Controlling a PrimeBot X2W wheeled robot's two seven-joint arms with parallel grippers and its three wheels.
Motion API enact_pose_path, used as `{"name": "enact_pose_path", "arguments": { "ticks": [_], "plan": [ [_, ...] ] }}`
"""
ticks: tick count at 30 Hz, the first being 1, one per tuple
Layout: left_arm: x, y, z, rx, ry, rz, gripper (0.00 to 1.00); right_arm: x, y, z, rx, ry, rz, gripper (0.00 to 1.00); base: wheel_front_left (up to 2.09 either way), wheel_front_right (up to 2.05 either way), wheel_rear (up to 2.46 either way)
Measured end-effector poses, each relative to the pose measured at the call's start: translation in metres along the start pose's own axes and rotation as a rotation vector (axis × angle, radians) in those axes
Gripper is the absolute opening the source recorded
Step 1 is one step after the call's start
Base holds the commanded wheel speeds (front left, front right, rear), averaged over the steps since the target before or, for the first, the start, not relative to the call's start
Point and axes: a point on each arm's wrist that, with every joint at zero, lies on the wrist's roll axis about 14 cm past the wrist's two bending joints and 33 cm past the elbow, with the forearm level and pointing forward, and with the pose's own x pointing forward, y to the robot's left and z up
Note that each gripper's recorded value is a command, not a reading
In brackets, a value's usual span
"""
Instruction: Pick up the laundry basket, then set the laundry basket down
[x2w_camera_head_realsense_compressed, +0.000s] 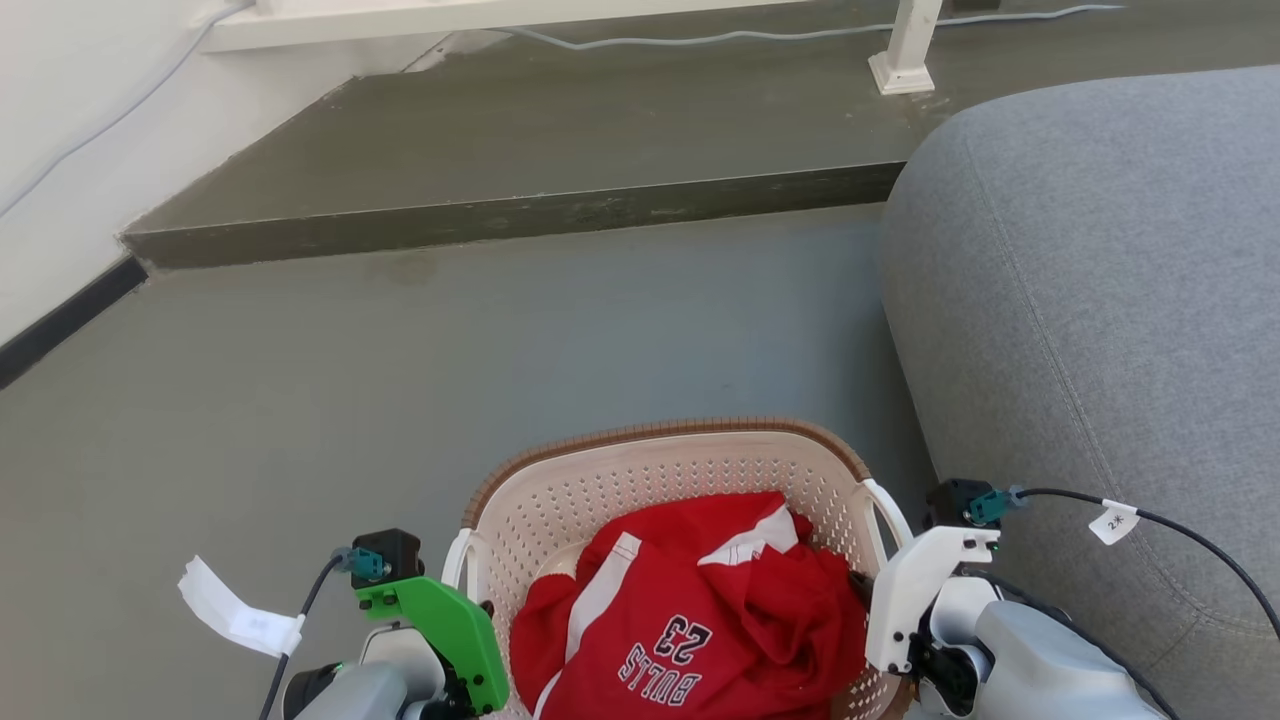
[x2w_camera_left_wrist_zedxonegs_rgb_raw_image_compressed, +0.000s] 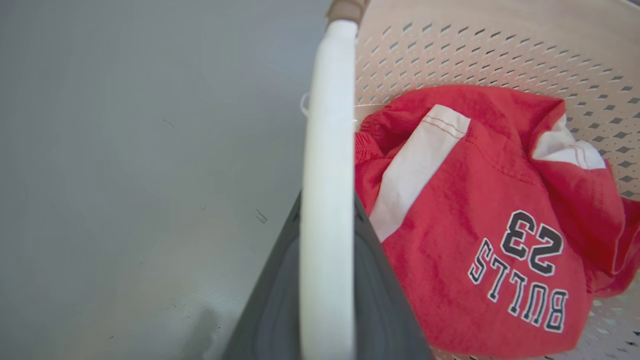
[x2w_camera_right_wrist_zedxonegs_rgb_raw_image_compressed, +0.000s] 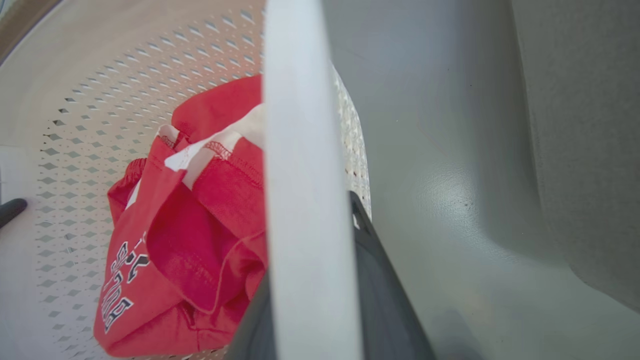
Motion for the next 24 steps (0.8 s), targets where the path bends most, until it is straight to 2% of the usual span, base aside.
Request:
{"name": "enact_pose_path", "arguments": {
  "ticks": [24],
  "plan": [
    [0.032, 0.007, 0.011, -0.002, 0.017, 0.008, 0.00, 0.025, -0.014, 0.013, 0.026, 0.021, -0.017, 0.00, 0.00, 0.00, 0.00]
  ]
}}
